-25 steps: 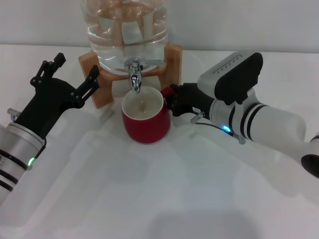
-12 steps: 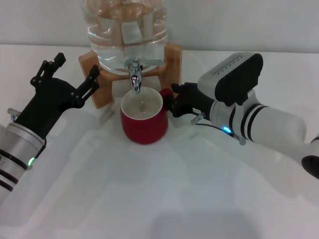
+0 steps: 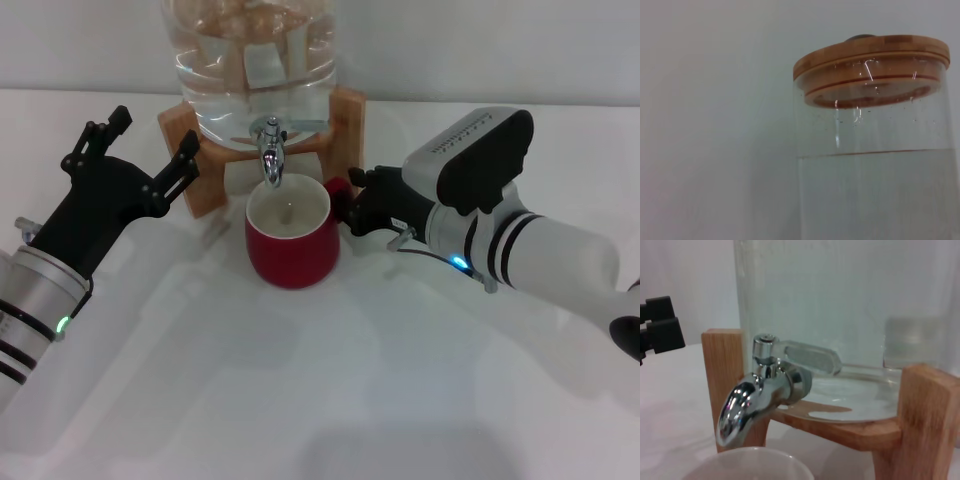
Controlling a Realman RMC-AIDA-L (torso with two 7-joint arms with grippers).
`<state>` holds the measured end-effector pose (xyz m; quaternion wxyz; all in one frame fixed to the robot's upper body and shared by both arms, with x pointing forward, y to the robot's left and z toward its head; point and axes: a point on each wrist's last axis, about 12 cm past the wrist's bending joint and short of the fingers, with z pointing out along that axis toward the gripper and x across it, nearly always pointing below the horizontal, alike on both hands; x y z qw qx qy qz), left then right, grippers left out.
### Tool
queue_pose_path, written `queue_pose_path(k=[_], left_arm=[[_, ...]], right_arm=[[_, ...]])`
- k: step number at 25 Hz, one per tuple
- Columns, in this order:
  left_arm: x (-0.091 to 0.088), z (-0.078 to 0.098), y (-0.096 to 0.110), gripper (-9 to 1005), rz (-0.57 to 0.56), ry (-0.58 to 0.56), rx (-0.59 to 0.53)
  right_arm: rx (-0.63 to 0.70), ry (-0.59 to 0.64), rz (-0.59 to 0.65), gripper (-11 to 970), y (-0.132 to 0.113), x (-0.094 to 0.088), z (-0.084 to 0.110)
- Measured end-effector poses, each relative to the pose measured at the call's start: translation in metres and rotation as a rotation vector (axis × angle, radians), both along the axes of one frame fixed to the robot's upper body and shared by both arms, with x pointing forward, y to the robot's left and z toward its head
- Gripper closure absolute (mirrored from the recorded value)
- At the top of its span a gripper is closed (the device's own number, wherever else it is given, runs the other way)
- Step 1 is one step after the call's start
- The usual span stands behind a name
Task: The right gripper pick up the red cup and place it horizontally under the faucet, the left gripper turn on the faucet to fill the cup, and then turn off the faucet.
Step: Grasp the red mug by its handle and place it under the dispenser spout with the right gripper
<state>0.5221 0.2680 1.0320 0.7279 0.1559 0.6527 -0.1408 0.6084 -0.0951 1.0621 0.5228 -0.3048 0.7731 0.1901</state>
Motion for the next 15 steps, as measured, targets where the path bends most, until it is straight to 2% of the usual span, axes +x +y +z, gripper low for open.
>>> queue_pose_path(k=[15], left_arm=[[-0.0005, -0.0003, 0.0003, 122, 0.001, 0.001, 0.000]], right_arm=[[0.006, 0.000, -0.004, 632, -0.0052, -0.0047, -0.0052]])
